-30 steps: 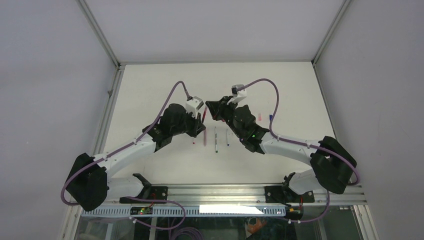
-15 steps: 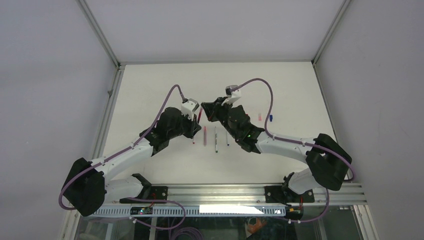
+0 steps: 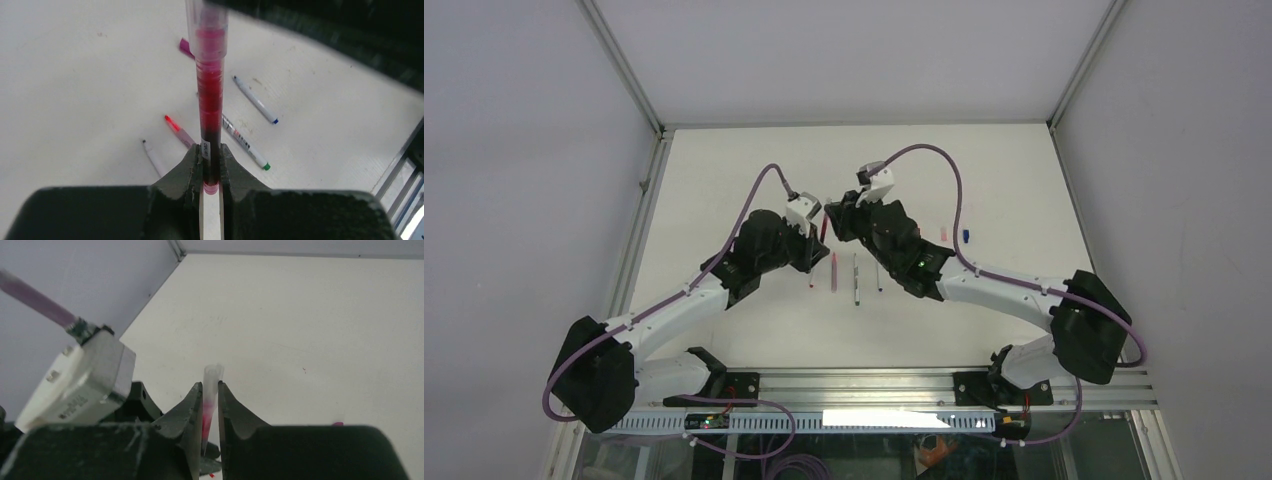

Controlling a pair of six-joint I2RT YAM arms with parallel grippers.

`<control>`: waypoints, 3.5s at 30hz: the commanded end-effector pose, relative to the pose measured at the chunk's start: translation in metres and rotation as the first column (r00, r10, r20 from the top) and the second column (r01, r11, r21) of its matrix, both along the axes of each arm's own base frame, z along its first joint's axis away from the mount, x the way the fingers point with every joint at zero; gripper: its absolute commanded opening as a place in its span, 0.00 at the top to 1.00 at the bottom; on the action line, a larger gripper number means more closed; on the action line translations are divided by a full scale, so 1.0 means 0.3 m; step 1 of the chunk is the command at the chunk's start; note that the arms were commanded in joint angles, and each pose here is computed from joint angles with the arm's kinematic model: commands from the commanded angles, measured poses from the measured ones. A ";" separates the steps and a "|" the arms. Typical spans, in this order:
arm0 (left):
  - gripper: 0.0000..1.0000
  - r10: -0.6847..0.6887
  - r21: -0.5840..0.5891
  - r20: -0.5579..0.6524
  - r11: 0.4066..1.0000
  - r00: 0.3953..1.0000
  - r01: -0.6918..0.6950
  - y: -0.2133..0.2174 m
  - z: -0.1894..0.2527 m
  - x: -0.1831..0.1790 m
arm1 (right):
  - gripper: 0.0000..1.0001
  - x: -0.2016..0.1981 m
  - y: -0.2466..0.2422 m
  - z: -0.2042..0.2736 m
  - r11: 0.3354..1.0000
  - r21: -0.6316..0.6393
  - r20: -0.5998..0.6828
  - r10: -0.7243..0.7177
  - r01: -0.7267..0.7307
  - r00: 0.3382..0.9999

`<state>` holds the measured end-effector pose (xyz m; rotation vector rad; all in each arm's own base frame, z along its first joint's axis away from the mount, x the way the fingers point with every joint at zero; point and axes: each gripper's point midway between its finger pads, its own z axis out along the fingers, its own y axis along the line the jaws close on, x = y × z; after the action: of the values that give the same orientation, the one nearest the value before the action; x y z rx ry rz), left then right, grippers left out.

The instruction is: Insert the pens into the pen caps

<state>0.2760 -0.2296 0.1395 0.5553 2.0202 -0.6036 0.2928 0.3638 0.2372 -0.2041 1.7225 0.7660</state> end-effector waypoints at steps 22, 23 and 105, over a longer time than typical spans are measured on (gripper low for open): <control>1.00 0.311 0.014 -0.043 0.950 0.949 -0.311 0.111 0.022 0.095 | 0.35 -0.082 -0.407 0.187 0.983 -0.152 0.168 -0.074 0.100 0.983; 1.00 0.357 0.053 -0.070 0.934 0.931 -0.354 0.137 0.000 0.096 | 0.35 -0.084 -0.420 0.171 0.982 -0.158 0.160 -0.079 0.104 0.984; 0.49 0.481 0.025 -0.433 0.852 0.762 -0.523 0.305 -0.108 -0.032 | 0.71 0.012 0.012 -0.630 0.793 -0.603 -0.526 -0.314 -0.086 0.790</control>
<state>0.2635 -0.1312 0.0939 -0.2163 2.4513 -0.4409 0.2875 0.3580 0.0385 -0.3392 2.5836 0.1189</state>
